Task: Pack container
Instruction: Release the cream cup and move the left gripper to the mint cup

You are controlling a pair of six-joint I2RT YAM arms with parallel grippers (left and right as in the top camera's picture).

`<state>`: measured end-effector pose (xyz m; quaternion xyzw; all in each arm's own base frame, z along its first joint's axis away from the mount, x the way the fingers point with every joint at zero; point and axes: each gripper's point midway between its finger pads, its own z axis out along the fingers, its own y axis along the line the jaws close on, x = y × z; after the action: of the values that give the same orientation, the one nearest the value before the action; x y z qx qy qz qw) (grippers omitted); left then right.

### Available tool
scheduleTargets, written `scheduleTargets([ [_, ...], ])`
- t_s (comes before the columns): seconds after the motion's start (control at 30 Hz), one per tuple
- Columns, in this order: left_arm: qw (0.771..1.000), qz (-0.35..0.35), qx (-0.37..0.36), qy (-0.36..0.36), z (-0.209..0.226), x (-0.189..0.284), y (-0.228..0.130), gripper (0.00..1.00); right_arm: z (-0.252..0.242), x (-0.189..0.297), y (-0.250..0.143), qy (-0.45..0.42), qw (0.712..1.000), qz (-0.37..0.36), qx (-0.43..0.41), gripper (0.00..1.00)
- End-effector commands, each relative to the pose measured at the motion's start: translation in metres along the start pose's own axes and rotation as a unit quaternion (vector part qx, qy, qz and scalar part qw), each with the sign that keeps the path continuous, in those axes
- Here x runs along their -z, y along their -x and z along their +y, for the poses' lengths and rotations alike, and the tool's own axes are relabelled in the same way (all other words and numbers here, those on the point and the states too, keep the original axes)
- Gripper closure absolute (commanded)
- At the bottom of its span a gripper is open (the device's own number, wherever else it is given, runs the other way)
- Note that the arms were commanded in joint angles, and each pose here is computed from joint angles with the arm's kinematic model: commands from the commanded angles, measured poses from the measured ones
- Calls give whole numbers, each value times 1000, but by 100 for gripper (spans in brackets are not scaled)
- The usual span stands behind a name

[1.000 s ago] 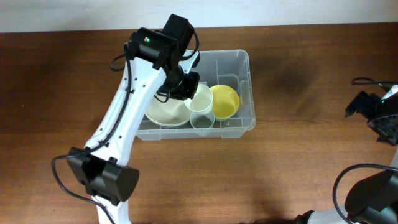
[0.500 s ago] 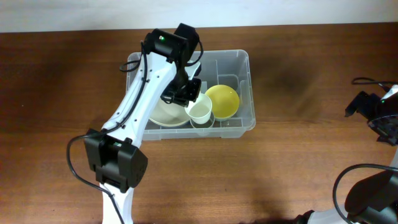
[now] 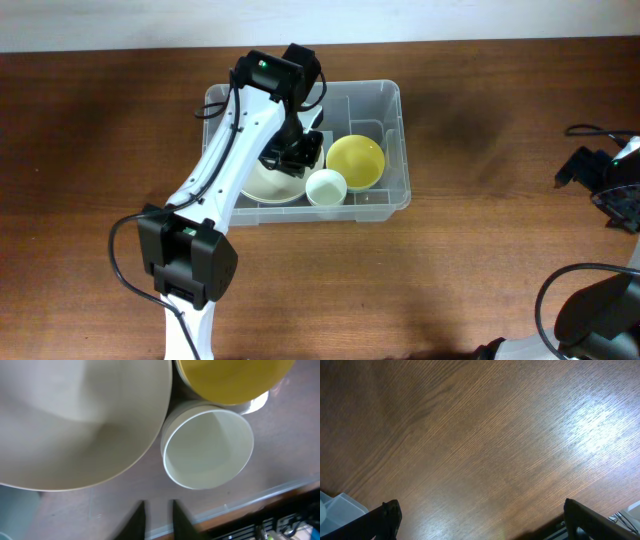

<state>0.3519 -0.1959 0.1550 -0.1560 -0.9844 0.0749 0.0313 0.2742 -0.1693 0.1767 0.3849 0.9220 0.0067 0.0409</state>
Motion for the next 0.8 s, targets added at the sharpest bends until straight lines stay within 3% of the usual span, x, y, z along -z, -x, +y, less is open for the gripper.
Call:
scheduleTargets([
  [0.0, 1000, 1, -4, -7, -2, -6, 3, 59, -1, 4, -1, 0, 1000, -6, 3, 1],
  [0.1, 1000, -29, 0, -3, 5, -2, 18, 28, -1, 4, -1, 0, 1000, -6, 3, 1],
  [0.3, 993, -112, 37, 0, 39, 57, 41, 3, -1, 4, -1, 0, 1000, -6, 3, 1],
  [0.53, 963, -225, 142, 39, 107, 151, 29, 1, -1, 4, -1, 0, 1000, -6, 3, 1],
  [0.77, 920, -297, 242, 78, 169, 218, -31, 1, -1, 4, -1, 0, 1000, -6, 3, 1],
])
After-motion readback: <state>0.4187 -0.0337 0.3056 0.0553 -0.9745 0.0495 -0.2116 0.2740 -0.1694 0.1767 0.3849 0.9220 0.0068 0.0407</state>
